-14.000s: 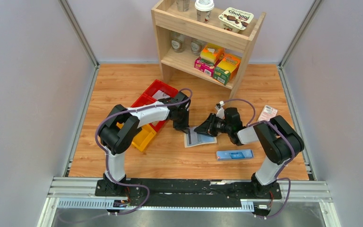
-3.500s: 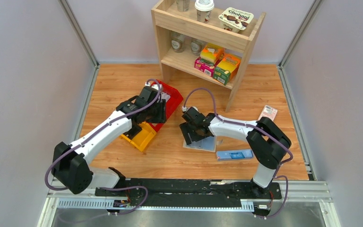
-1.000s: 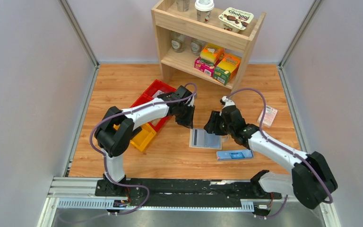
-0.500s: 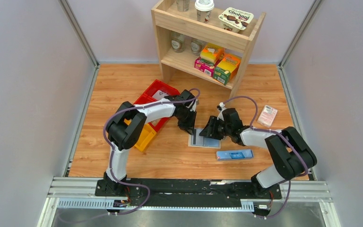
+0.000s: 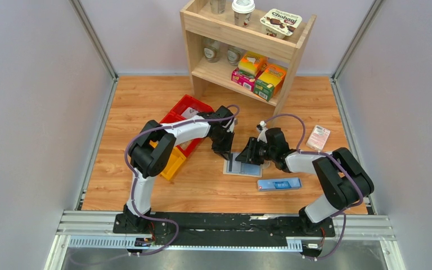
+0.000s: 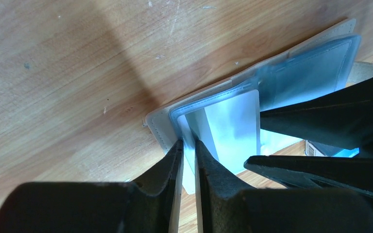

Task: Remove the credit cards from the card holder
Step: Remove the credit card from the card holder.

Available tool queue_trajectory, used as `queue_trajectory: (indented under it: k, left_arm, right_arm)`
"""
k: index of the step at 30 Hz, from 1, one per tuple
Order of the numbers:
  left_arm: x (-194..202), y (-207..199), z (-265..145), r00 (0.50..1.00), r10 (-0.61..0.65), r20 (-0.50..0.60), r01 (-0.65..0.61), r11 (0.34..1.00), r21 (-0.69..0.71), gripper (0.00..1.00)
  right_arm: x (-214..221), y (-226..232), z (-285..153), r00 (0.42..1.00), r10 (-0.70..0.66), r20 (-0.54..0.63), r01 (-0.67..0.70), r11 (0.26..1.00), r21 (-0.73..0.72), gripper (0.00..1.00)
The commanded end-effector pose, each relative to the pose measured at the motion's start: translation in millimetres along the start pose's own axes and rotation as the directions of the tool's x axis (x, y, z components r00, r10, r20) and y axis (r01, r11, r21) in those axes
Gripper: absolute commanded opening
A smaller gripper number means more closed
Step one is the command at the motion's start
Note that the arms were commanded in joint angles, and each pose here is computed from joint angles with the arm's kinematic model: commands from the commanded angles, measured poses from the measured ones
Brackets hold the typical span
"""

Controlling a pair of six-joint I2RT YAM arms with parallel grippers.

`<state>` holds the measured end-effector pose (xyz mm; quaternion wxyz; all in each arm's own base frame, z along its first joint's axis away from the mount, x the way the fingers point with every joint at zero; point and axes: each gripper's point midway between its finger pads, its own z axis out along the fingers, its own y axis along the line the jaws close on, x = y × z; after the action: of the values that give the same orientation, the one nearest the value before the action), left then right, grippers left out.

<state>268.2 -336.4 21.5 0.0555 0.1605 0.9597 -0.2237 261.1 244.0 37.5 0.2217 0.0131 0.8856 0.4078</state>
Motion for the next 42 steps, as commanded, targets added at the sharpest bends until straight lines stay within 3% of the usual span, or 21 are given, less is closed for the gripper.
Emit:
queue_trajectory:
  k: [1,17,23,34,42]
  left_arm:
    - [8.6,18.4,11.0,0.999,0.030,-0.037,-0.033,0.995,-0.095,0.22]
    - [11.6,29.6,12.5,0.998,0.033,-0.046,-0.040,0.984,-0.174,0.20]
    - [9.6,24.8,12.6,0.999,0.041,-0.031,-0.046,0.988,-0.145,0.20]
    - [10.1,18.7,14.4,0.999,0.045,-0.016,-0.047,0.994,-0.102,0.20]
    - [7.7,16.4,14.2,0.999,0.042,0.002,-0.042,0.995,-0.091,0.20]
  right_arm:
    - [-4.4,26.5,-0.7,1.000,-0.010,0.008,0.011,0.993,-0.117,0.36]
    - [-20.2,36.4,-8.7,0.997,0.053,0.055,-0.046,0.990,-0.134,0.23]
    - [-9.7,27.6,7.0,0.996,0.091,-0.016,-0.093,0.985,-0.143,0.22]
    - [-3.5,36.5,27.5,0.985,0.139,-0.102,-0.161,0.950,-0.267,0.29]
    - [3.6,56.1,32.7,0.984,0.098,-0.149,-0.144,0.928,-0.343,0.36]
